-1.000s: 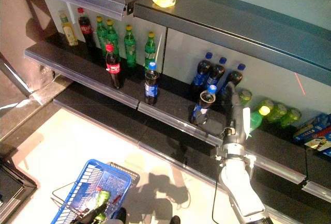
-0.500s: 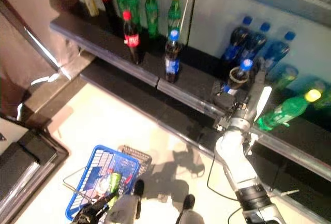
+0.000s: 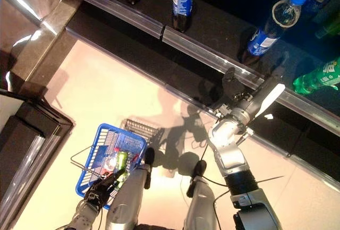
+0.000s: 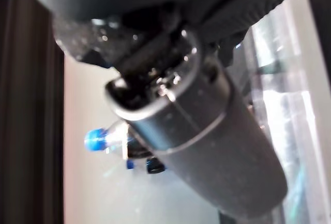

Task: Pick up the drink and place into the basket.

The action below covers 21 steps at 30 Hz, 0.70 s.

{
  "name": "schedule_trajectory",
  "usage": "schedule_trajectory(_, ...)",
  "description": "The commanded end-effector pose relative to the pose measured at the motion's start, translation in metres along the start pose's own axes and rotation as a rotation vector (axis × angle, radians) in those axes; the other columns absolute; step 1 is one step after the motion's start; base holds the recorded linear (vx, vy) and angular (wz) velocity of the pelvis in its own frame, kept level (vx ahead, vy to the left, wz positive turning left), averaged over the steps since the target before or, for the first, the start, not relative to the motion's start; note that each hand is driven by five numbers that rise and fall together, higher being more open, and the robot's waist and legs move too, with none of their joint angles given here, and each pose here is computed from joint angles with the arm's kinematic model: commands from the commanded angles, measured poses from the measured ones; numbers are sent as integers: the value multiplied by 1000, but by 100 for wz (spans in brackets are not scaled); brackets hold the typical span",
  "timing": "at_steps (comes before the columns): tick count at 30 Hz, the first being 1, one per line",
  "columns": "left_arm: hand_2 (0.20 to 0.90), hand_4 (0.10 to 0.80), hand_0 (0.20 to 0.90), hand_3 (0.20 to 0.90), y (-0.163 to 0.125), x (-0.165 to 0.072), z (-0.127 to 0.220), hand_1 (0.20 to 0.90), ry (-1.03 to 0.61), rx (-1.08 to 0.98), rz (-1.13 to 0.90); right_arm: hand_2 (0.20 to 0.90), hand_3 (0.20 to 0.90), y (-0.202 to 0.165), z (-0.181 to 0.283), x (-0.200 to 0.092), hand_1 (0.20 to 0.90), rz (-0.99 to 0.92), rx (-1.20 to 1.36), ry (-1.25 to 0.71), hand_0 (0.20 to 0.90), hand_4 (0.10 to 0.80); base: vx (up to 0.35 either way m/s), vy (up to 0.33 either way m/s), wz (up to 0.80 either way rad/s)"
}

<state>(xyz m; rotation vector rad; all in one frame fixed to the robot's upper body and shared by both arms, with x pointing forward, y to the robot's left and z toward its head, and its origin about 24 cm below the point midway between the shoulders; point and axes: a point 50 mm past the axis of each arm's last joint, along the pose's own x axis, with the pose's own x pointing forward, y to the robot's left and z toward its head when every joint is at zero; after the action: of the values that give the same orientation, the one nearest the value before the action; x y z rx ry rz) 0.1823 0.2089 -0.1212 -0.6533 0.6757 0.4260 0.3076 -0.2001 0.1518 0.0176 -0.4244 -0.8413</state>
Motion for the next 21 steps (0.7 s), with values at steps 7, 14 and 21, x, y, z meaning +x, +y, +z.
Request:
schedule_trajectory(7, 300, 100, 300, 200, -25, -9, -4, 300, -58, 15, -171, 900, 900, 13, 74, 27, 900, 19, 254, -266, 900, 800, 3, -2, -4)
schedule_trajectory(14, 300, 100, 300, 200, -27, -7, 2, 300, -66, 19, -173, 900, 900, 21, 103, 48, 900, 4, 300, -326, 900, 800, 16, -3, -2)
schedule_trajectory(21, 300, 100, 300, 200, -29, -4, 10, 300, -66, 25, -182, 900, 900, 23, 129, 69, 900, -70, 307, -365, 900, 800, 5, -1, 0)
